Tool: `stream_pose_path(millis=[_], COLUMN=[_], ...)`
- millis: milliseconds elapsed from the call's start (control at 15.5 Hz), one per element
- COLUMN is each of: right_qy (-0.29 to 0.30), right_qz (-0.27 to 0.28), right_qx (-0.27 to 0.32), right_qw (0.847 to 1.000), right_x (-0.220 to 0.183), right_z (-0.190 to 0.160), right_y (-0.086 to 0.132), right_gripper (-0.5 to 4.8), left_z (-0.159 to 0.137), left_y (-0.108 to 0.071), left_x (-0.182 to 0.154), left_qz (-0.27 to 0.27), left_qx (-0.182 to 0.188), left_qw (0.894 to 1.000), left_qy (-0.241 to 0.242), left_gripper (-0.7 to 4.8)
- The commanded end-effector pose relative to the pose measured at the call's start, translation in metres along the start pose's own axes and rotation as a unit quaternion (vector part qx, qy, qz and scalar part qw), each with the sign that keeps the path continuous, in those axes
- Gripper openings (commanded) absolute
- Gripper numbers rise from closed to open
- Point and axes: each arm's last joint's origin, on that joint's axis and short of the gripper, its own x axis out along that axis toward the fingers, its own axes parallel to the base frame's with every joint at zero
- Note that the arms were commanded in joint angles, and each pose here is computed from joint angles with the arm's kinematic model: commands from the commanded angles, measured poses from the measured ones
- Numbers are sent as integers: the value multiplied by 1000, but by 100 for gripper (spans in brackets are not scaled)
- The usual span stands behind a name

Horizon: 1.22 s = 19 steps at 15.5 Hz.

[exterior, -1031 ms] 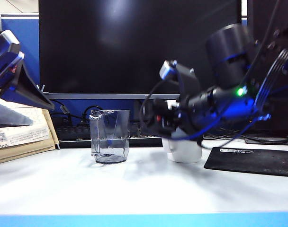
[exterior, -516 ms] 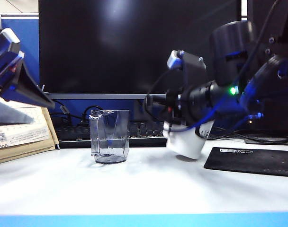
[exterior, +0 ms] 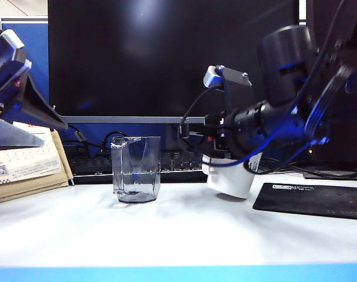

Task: Swap the positions of the transparent plastic cup and the white ceramic cup.

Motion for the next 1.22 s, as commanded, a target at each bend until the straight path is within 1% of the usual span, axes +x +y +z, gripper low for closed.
stream_pose_path(millis=[64, 193, 322, 451, 516, 580, 709, 838, 902, 1031, 1160, 1225], right_qy=[28, 29, 0, -19, -14, -4, -4, -16, -17, -31, -47, -49], right_qz=[8, 7, 10, 21, 32, 58, 87, 120, 137, 175, 213, 225], right_qx=[-65, -71, -72, -71, -71, -71, -77, -91, -97, -103, -102, -102], right_qw=[997, 997, 997, 997, 997, 996, 993, 989, 986, 979, 971, 968], right_x=[-16, -27, -40, -50, -51, -52, -51, -50, -50, -51, -52, -51], right_z=[22, 38, 59, 75, 78, 83, 97, 110, 118, 132, 143, 144], right_y=[5, 7, 10, 12, 13, 17, 33, 55, 66, 89, 106, 109], right_gripper=[-7, -7, -7, -7, -7, -7, -7, -7, -7, -7, -7, -7], left_z=[3, 5, 8, 15, 18, 24, 36, 38, 38, 35, 31, 30], left_y=[5, 4, 7, 20, 25, 33, 45, 48, 48, 45, 45, 45], left_x=[0, 0, -3, -14, -19, -30, -57, -71, -71, -68, -67, -66], left_qz=[78, 77, 85, 116, 128, 137, 125, 140, 142, 129, 124, 119], left_qx=[7, 8, 4, -25, -35, -45, -62, -79, -78, -83, -92, -93], left_qw=[997, 997, 996, 991, 988, 985, 980, 974, 974, 978, 981, 982], left_qy=[-25, -29, -38, -65, -79, -99, -142, -160, -157, -141, -121, -117], left_gripper=[268, 268, 268, 268, 268, 268, 268, 267, 267, 267, 267, 267])
